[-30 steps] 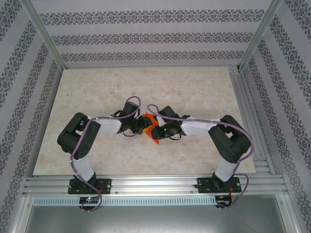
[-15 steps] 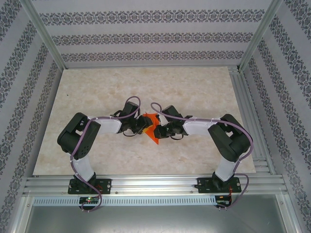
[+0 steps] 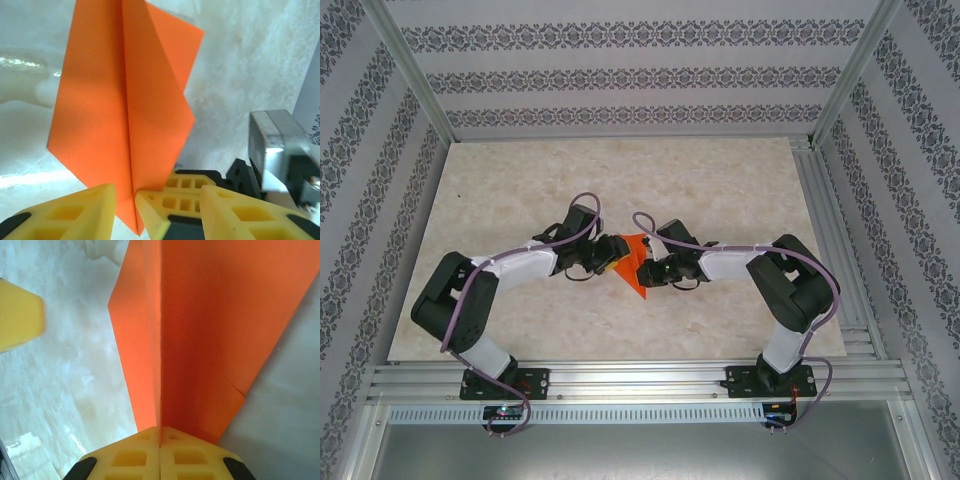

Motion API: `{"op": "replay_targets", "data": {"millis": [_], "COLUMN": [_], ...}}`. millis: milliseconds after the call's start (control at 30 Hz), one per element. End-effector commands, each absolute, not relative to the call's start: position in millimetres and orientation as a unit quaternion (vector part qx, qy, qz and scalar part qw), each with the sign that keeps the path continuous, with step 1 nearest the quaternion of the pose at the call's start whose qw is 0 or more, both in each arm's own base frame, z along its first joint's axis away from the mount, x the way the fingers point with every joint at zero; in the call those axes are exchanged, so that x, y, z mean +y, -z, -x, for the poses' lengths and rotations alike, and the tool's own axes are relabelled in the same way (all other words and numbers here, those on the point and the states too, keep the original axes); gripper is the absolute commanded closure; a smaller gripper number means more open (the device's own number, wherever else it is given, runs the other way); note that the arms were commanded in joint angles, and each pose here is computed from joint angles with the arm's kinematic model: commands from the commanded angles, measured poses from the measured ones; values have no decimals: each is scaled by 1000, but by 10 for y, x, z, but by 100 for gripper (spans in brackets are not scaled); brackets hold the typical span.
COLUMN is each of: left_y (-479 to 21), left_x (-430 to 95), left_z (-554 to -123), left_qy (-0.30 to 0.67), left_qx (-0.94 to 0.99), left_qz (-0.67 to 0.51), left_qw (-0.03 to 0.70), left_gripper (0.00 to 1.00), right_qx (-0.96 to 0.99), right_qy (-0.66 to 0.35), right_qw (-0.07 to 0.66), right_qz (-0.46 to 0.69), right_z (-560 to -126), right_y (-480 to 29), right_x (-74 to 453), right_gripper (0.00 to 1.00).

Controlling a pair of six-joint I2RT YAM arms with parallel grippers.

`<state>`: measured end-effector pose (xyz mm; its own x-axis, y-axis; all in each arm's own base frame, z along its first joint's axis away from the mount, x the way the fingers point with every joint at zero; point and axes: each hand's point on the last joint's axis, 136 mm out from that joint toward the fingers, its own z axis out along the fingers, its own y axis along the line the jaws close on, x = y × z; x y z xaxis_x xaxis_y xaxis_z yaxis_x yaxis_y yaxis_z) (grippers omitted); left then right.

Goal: Fold a paper plane with a square sheet of paper (fold left side to right side)
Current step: Fourth fold the wing at the center of the table.

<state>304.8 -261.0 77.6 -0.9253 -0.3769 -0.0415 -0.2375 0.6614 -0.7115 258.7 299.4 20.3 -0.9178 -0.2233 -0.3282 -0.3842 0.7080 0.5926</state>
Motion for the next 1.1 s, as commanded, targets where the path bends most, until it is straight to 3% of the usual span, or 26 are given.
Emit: {"op": "replay_targets", "data": {"millis": [0, 133, 1067], "left_y": [-781, -674, -235], "left_x": [-2583, -2721, -2896], "left_z": [-3089, -3139, -3136], "left_qy": [369, 387, 380], "left_qx": [910, 903, 907], "left_qz": [166, 170, 177], "left_qw": [94, 79, 46], "left_gripper": [56, 62, 62], "right_qx": [915, 915, 914], "right_qy": [-354, -355, -361], "right_qw": [112, 111, 104], "right_qz": [161, 157, 152], "right_z": [-2570, -2580, -2579], "right_y": [-162, -148, -132], "right_x": [2987, 2972, 2975], "right_gripper": [94, 93, 89]}}
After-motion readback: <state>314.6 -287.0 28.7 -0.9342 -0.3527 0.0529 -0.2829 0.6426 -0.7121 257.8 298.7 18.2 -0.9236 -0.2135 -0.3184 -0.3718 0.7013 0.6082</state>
